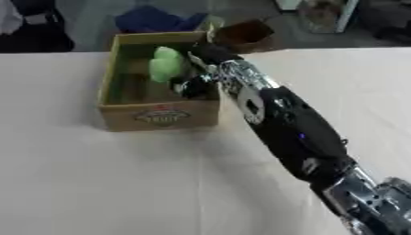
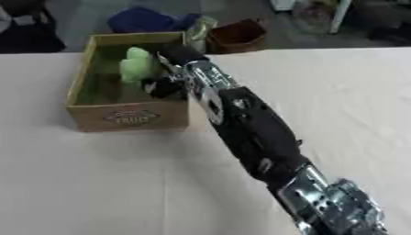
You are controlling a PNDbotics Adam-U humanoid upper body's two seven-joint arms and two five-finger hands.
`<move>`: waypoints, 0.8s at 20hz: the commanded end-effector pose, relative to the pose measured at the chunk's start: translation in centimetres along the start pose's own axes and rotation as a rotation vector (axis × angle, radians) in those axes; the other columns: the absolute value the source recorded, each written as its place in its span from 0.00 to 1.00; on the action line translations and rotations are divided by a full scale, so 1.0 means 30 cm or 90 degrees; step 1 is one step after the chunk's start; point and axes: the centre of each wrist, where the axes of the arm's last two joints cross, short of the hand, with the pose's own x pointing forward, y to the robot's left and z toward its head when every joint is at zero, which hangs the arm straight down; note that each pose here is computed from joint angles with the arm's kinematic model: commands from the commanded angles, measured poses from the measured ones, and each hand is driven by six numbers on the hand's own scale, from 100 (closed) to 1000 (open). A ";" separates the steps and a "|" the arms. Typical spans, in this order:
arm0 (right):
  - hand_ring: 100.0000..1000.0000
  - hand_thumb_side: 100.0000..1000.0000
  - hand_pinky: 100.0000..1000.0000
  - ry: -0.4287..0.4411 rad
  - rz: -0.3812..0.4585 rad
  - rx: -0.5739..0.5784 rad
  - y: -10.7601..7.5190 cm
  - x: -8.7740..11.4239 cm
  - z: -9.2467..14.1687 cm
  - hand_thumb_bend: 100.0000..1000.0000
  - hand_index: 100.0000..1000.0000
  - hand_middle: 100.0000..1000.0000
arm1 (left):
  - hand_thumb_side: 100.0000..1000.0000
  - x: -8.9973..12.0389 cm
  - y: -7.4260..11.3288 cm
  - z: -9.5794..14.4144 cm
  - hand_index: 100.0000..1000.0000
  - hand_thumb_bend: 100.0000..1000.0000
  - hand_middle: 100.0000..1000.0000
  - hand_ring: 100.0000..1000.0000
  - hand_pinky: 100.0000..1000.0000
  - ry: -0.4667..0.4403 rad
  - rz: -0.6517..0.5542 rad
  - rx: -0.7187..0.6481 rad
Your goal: Pick up objects on the table and place them in the box.
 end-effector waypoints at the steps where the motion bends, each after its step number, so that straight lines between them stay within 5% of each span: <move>1: 0.78 0.54 0.64 0.003 0.017 -0.038 -0.094 -0.007 0.014 0.35 1.00 0.68 | 1.00 0.019 0.004 -0.017 0.87 0.00 0.83 0.84 0.64 -0.018 0.000 -0.004; 9: 0.78 0.56 0.63 0.001 0.009 -0.089 -0.148 -0.003 0.038 0.35 1.00 0.67 | 1.00 0.018 0.005 -0.012 0.87 0.00 0.83 0.84 0.64 -0.015 0.000 -0.004; 16: 0.73 0.63 0.58 -0.048 -0.032 -0.237 -0.311 0.006 0.166 0.12 0.97 0.64 | 1.00 0.014 0.014 -0.004 0.87 0.00 0.83 0.84 0.64 -0.010 -0.007 0.001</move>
